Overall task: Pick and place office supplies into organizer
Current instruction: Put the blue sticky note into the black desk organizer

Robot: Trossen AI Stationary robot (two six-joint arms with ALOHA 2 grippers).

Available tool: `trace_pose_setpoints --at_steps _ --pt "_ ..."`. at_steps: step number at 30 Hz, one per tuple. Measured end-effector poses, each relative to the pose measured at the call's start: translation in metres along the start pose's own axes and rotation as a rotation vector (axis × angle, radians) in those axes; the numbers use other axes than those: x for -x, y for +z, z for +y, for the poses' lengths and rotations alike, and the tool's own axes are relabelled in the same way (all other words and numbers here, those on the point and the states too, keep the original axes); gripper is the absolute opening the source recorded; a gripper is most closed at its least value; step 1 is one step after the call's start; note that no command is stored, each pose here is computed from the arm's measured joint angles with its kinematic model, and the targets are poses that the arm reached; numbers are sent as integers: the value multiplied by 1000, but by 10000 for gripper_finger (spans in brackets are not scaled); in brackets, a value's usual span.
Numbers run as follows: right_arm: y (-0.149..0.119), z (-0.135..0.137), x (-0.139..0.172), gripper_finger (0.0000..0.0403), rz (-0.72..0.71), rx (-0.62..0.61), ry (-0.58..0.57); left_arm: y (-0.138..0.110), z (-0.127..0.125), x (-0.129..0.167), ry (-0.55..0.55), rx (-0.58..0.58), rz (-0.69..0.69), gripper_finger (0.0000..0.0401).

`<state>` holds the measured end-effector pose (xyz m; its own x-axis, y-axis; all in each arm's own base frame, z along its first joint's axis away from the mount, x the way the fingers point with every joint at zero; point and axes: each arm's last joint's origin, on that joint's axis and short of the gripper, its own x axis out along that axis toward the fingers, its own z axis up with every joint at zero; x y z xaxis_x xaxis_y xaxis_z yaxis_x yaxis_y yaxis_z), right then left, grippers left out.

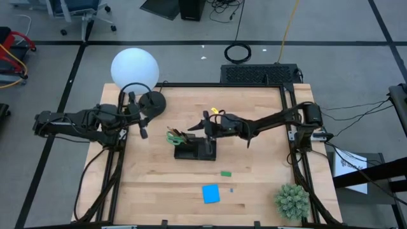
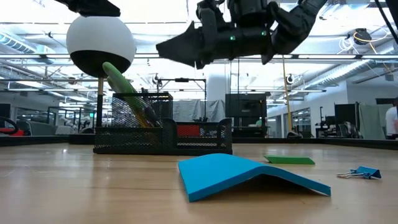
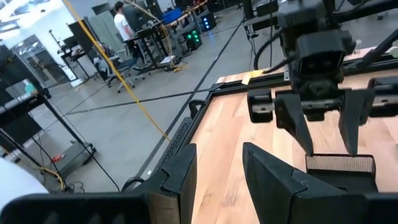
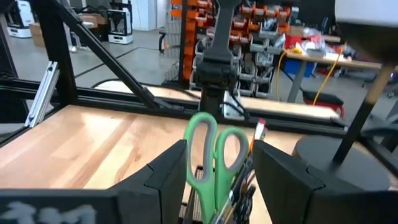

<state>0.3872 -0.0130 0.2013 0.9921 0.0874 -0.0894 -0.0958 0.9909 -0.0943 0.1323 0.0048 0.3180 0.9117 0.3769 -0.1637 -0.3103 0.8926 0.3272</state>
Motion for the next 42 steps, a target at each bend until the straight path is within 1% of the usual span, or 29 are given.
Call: trace_pose_setpoints --at_steps 4,6,10,13,17,20,23,26,29,32,35,38,42 --pt "15 3 6 169 -33 47 5 2 -2 1 -21 -26 -25 131" --pt "22 4 10 169 -32 50 6 5 -2 1 -33 -30 -50 131" --pt "33 4 18 167 -13 13 8 7 -4 2 -60 -20 -78 131" --pt "36 5 21 167 19 -35 17 8 -5 2 -79 4 -86 131" --pt "35 18 20 165 40 -42 52 9 -8 3 -130 50 -100 131" --pt "37 32 20 161 34 -56 75 10 -11 4 -217 110 -116 131" --pt "42 49 20 160 11 -54 69 12 -16 7 -348 113 -151 131" --pt "47 67 21 160 -23 -10 62 14 -21 9 -475 105 -190 131" --pt "49 83 22 159 -21 47 28 18 -24 12 -539 110 -243 131" --pt "51 93 25 160 -20 63 -42 21 -27 15 -564 115 -267 131" --pt "58 95 33 159 9 16 -65 22 -29 16 -580 112 -282 131" --pt "69 95 46 156 57 -21 -57 22 -29 16 -561 122 -275 131" --pt "80 103 62 156 96 -23 -27 22 -28 16 -522 140 -263 131"
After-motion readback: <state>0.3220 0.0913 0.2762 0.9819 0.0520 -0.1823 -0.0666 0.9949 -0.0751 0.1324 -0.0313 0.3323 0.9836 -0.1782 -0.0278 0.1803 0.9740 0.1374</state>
